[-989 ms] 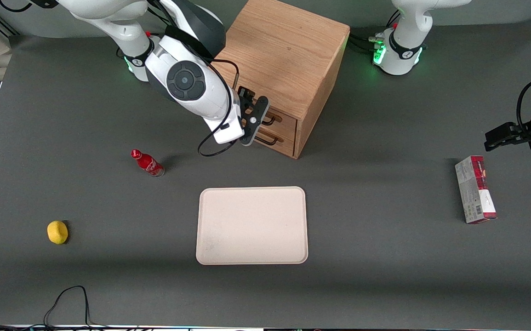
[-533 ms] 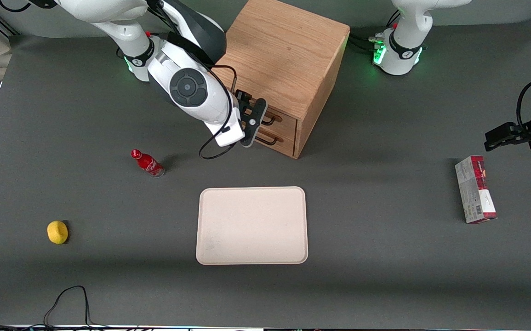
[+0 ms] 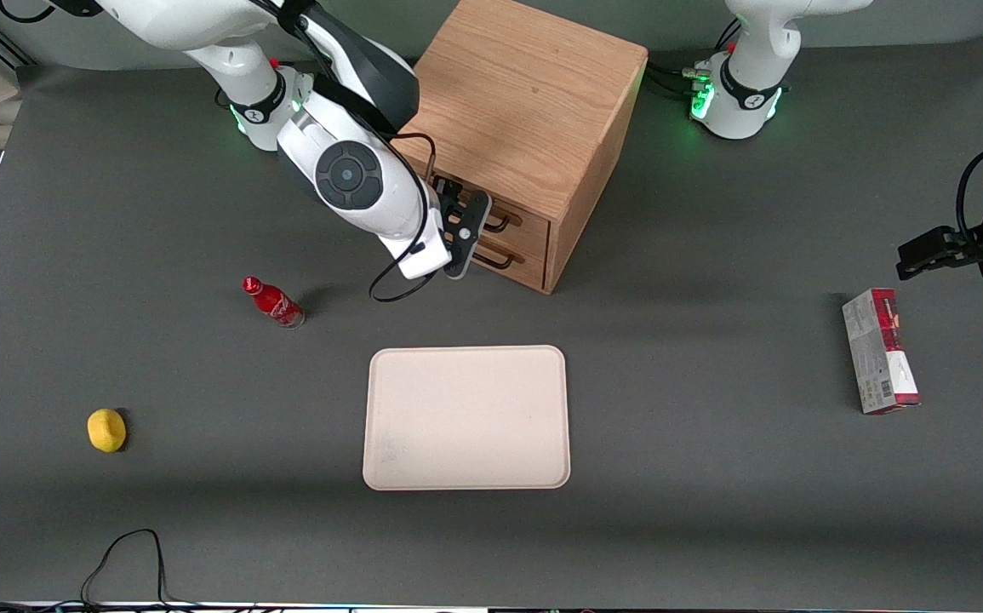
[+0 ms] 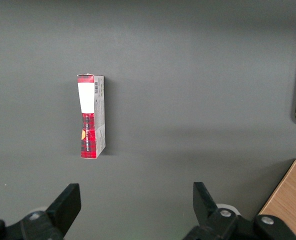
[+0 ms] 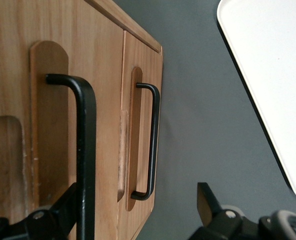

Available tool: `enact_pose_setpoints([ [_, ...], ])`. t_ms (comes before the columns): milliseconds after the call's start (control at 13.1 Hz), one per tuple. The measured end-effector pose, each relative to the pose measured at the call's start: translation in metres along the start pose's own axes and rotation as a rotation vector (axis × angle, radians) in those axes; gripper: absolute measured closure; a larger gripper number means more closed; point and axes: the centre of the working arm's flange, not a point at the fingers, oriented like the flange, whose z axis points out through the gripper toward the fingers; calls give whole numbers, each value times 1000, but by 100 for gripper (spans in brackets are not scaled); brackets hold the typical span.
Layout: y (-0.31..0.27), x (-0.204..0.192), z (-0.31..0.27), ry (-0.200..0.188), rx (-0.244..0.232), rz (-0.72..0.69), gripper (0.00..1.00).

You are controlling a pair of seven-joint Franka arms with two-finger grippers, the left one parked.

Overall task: Open upper drawer
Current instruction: 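Pull the handle outward with the right gripper, sliding the drawer open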

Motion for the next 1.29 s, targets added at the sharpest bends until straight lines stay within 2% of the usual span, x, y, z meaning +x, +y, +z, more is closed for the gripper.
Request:
enact_pose_setpoints([
  [304, 6, -1, -1, 6, -3, -22, 0],
  [913, 92, -22, -31, 66, -63, 22, 0],
  [1293, 150, -38, -54, 117, -92, 108, 0],
])
